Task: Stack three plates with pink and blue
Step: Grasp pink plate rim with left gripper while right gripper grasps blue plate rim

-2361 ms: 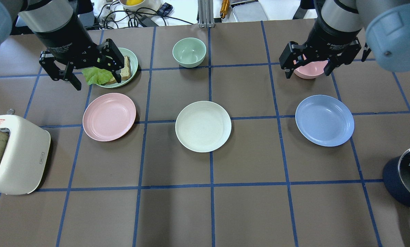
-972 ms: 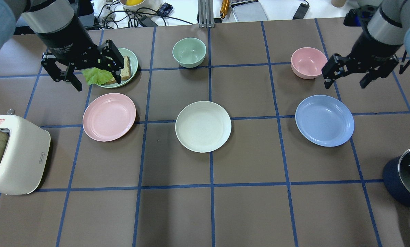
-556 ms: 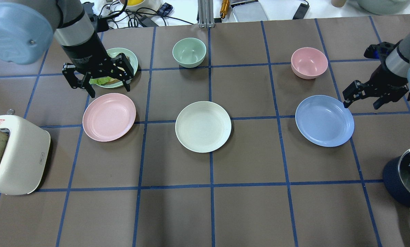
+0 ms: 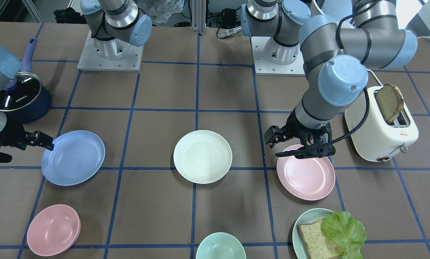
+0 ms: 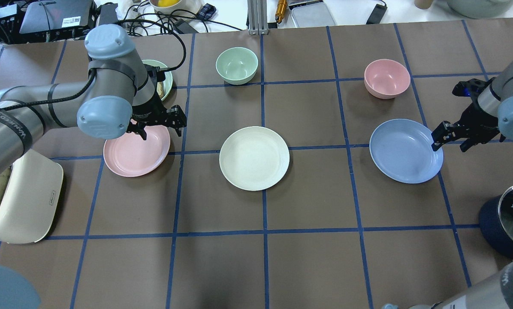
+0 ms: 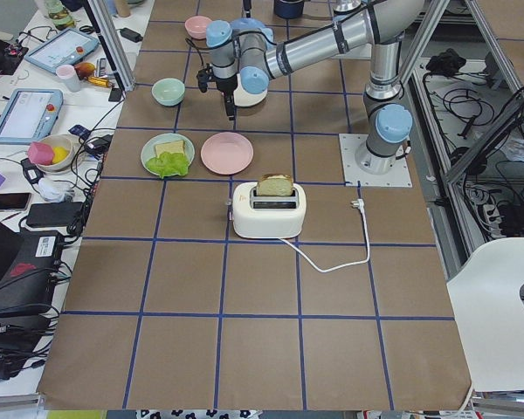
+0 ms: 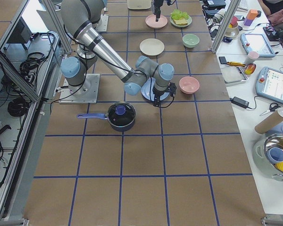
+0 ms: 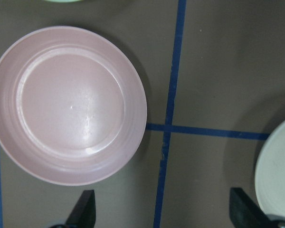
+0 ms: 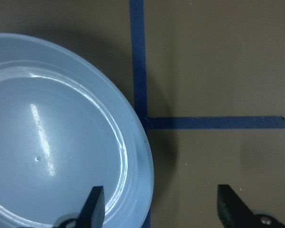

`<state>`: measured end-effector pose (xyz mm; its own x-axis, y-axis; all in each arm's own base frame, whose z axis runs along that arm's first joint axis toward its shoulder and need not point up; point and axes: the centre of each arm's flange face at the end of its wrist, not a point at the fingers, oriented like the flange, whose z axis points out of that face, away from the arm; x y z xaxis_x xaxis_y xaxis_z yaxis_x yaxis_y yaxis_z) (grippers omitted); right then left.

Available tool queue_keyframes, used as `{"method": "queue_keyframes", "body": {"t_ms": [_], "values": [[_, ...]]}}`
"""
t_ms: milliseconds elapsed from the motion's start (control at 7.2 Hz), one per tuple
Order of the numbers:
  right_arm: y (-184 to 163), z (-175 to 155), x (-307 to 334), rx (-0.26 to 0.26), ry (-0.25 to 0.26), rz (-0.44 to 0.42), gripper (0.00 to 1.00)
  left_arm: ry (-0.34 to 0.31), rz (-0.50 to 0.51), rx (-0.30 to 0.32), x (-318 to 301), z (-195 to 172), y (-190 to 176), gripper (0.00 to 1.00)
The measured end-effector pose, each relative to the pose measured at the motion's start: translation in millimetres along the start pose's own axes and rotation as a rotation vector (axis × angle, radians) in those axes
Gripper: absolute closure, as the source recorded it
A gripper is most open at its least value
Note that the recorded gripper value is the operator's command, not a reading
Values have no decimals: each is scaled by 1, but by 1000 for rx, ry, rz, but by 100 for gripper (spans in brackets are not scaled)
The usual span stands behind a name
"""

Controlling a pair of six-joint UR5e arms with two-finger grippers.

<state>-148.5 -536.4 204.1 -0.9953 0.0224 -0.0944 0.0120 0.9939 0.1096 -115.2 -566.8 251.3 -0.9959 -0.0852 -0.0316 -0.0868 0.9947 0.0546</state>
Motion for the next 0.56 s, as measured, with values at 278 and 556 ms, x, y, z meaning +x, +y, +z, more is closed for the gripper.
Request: {"method": "queue_keyframes", "body": {"t_ms": [278,556], "values": [[-4,11,3,-7,-10,-2,77,-16,5,-28,2,37,-5,24],[-5,13,1,-4,-26,-3,89,-21,11,-45,5,59,-8,92]]}}
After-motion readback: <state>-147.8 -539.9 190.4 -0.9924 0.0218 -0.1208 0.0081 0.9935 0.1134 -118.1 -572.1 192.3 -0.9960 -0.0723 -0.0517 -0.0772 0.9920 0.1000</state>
